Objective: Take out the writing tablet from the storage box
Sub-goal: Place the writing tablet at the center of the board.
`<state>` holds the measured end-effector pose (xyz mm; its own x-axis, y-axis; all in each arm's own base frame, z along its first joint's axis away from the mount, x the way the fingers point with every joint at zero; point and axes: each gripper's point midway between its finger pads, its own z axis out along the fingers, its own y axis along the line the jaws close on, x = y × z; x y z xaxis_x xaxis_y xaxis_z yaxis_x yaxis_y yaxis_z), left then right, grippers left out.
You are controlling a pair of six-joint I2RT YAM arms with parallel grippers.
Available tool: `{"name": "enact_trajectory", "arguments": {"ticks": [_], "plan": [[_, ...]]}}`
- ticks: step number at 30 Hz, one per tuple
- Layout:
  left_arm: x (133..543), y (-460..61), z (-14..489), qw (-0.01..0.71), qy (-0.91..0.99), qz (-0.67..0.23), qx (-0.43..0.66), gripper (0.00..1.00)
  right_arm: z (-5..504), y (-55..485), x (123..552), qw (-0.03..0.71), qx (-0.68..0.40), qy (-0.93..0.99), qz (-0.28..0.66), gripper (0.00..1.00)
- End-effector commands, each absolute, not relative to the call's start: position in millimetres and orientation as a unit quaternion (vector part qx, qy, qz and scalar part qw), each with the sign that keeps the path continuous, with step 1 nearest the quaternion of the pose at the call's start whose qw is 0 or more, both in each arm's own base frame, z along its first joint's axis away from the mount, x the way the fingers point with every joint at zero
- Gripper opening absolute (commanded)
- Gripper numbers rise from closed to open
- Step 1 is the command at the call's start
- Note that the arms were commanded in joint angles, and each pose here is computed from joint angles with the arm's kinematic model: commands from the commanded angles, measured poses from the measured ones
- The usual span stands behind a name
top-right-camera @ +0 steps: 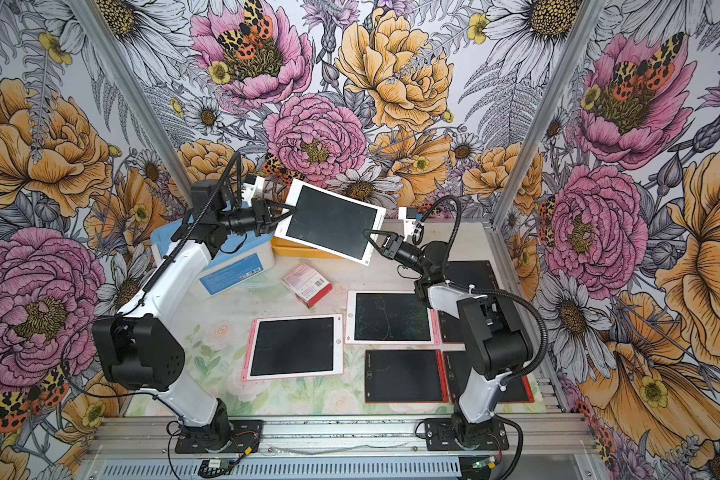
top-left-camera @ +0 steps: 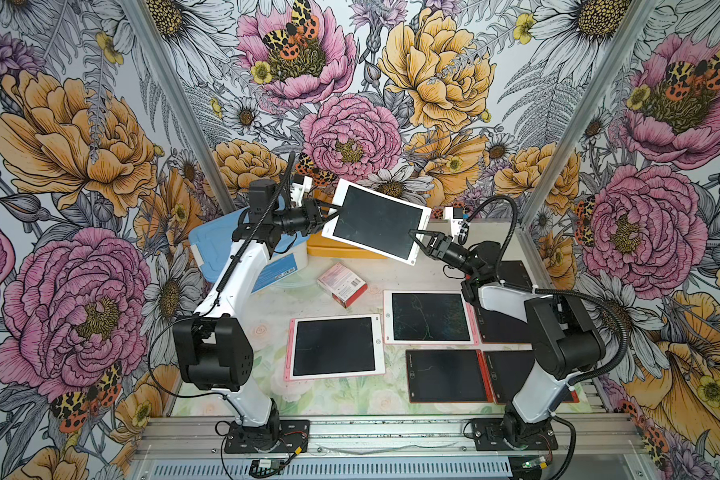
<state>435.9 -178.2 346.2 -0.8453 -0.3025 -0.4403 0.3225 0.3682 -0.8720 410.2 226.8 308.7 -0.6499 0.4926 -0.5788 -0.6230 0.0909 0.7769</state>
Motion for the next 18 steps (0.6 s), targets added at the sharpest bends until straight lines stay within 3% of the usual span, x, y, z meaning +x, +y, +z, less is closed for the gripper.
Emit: {"name": "enact_trajectory", "arguments": {"ticks": [1, 7, 13, 18], "plan": [[437.7, -180.9, 359.6, 0.297, 0.772, -0.561, 0.021, 0.50, 326.1, 209.6, 411.0, 0.467, -0.049, 0.591, 0.656, 0.02], [441.6, -174.3, 356.8, 0.307, 0.776, -0.550, 0.006, 0.66, 327.3, 190.6, 413.1, 0.486, -0.024, 0.591, 0.643, 0.00], [430.8, -165.3, 358.0, 0.346, 0.783, -0.517, -0.006, 0.71, 323.1, 148.5, 422.9, 0.530, 0.030, 0.611, 0.588, 0.00], [409.9, -164.5, 362.5, 0.383, 0.788, -0.483, -0.003, 0.72, 298.3, 89.2, 441.8, 0.576, 0.166, 0.650, 0.468, 0.00]]}}
